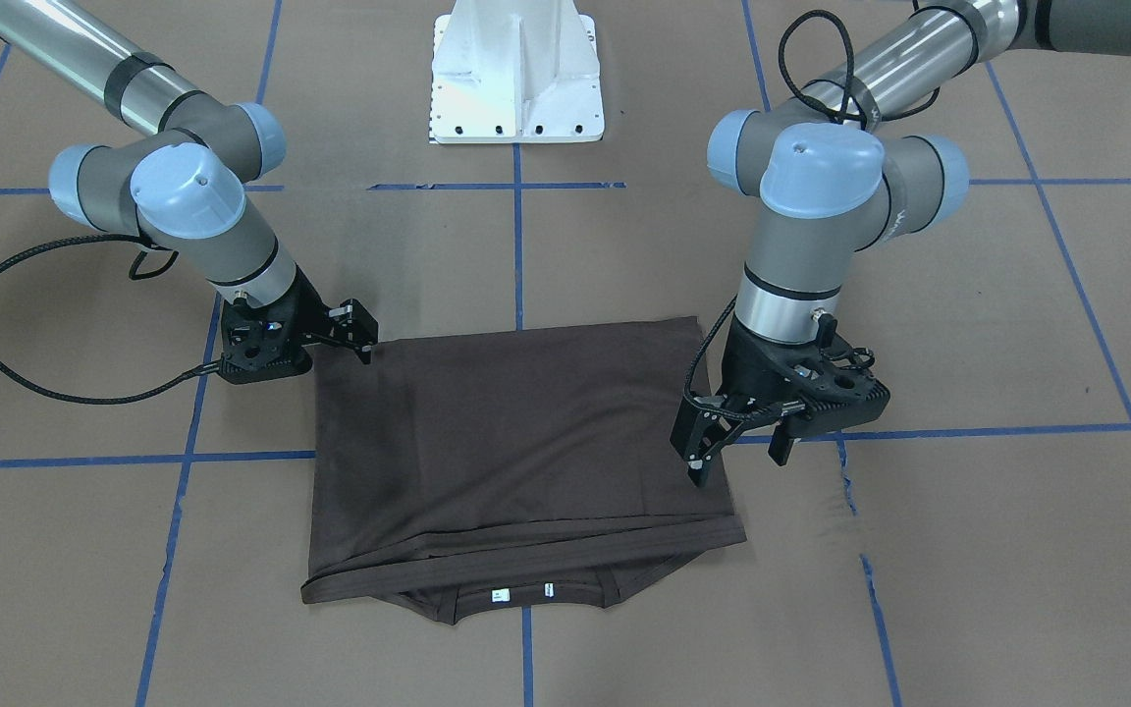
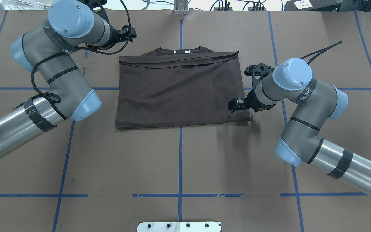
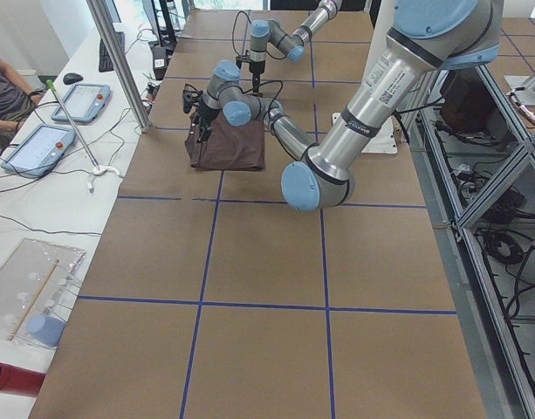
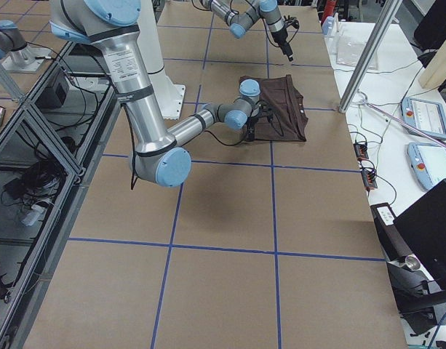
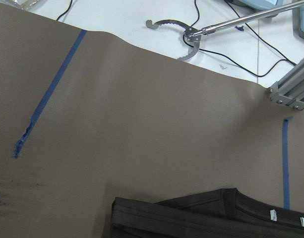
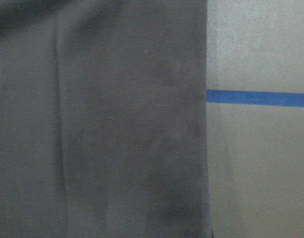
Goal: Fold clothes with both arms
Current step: 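Grasp the folded shirt corner with the right gripper and drag it toward the robot, then drag and rotate the brown shirt toward the robot with the right gripper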
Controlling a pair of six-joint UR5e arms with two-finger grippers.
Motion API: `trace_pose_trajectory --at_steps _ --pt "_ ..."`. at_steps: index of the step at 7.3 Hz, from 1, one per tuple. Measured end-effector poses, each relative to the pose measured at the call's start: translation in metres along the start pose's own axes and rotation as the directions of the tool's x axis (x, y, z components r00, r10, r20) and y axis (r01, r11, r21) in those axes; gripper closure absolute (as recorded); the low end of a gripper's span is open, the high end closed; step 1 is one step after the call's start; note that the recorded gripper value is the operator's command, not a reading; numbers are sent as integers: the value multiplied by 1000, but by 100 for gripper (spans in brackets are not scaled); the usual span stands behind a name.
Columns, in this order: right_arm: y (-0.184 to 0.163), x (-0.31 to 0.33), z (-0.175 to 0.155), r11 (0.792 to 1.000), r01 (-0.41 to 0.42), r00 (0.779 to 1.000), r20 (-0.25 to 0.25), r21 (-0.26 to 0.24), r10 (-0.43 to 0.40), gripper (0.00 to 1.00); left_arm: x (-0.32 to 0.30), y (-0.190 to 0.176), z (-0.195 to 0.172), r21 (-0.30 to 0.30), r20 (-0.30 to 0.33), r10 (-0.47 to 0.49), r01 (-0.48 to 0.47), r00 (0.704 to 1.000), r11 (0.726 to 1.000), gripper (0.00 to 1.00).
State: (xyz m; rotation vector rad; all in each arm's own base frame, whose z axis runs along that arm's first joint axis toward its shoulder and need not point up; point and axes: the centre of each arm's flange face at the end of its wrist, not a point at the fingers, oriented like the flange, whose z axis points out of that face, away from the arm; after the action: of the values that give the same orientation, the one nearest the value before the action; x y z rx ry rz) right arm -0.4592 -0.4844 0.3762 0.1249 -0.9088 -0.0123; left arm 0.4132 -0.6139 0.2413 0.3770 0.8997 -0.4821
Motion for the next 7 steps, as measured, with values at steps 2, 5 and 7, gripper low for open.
trace_pose_trajectory --at_steps 2,5,7 --pt "2 2 5 1000 -1 1000 -6 -12 1 100 1 1 -1 0 -2 -3 3 1000 1000 0" --pt "4 0 3 999 1 1000 13 -38 -1 100 2 1 -3 0 -8 -17 17 1000 1000 0" --pt "18 6 -15 998 10 999 49 -58 -7 100 4 2 -4 -1 -12 -32 32 999 999 0"
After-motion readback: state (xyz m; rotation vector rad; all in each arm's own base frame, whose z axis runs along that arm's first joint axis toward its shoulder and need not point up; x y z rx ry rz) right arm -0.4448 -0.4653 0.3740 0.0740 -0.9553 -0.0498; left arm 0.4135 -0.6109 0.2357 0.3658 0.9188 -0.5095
